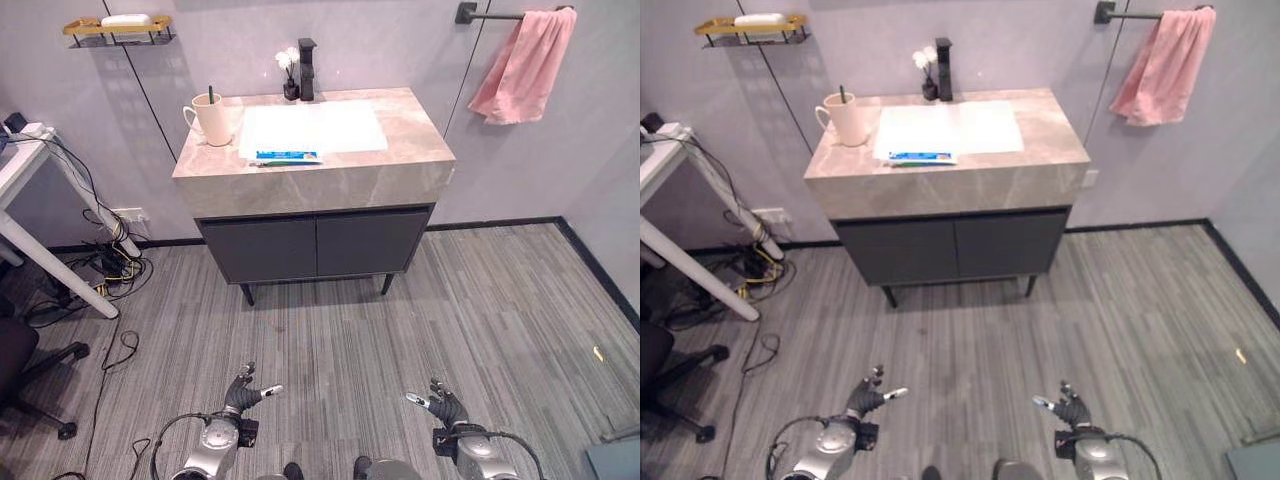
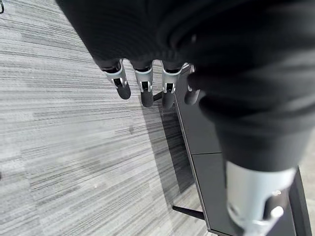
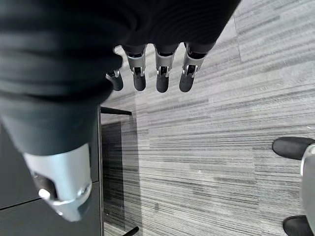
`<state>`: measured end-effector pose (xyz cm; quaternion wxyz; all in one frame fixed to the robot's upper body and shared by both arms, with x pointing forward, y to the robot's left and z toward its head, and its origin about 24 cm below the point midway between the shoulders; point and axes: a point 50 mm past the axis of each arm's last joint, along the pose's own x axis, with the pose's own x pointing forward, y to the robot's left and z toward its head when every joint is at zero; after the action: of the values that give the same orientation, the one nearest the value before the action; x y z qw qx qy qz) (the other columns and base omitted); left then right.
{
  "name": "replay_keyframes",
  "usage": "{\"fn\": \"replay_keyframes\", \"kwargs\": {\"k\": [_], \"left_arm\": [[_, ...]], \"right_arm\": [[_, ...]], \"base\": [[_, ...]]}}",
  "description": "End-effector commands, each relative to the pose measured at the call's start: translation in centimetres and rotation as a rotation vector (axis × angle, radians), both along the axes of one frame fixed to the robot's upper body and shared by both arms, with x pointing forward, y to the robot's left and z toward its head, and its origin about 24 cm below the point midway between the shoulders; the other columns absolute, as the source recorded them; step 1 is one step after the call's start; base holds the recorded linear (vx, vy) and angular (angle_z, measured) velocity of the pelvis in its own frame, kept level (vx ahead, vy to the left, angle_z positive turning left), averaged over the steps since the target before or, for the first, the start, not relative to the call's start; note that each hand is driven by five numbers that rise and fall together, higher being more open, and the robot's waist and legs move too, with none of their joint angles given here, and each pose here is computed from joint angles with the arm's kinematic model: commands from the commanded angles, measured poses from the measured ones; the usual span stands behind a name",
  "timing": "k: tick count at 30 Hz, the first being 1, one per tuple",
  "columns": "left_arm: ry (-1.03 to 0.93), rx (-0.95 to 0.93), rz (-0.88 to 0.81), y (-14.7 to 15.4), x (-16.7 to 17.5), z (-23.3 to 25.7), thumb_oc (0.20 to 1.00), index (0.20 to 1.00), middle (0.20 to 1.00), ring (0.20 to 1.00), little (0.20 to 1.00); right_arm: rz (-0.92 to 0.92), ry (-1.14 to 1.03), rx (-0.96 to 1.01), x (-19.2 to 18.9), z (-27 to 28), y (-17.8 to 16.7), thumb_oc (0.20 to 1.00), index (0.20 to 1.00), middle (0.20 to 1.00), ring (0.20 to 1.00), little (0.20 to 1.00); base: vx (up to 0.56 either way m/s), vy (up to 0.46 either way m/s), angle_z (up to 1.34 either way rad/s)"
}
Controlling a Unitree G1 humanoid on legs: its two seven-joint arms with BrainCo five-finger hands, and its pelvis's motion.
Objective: Put brush and paste in cup on sink, flatten towel.
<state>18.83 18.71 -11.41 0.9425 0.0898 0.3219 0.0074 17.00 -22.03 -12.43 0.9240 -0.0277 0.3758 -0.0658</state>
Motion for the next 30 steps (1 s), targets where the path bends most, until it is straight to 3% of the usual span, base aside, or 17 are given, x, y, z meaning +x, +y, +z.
{"fn": "replay_keyframes", "kwargs": {"k": [1,15,20,30], "left_arm": [[-0.139,0.058,-0.011,1.8,2.1,2.4,1.000,1.000,1.000,1.000,1.000],[-0.127,0.069,0.005,2.0,2.2,2.2,1.000,1.000,1.000,1.000,1.000],[-0.093,0.074,-0.004,1.9,1.6,1.5,1.000,1.000,1.000,1.000,1.000],[-0.088,0.021,0.067,1.5,2.3,1.4,1.000,1.000,1.000,1.000,1.000]], "right_arm": [[-0.043,-0.125,0.059,2.0,1.5,0.3,1.000,1.000,1.000,1.000,1.000],[-0.085,-0.108,0.049,1.0,1.2,-0.3,1.000,1.000,1.000,1.000,1.000],[0.066,-0.115,-0.004,1.3,1.6,0.3,1.000,1.000,1.000,1.000,1.000],[0.166,-0.135,-0.078,1.9,2.4,-0.3,1.000,1.000,1.000,1.000,1.000]], "base": [[0.00,0.163,-0.22],[0.15,0.076,-0.09],[0.40,-0.107,0.21],[0.30,-0.167,0.18]]}}
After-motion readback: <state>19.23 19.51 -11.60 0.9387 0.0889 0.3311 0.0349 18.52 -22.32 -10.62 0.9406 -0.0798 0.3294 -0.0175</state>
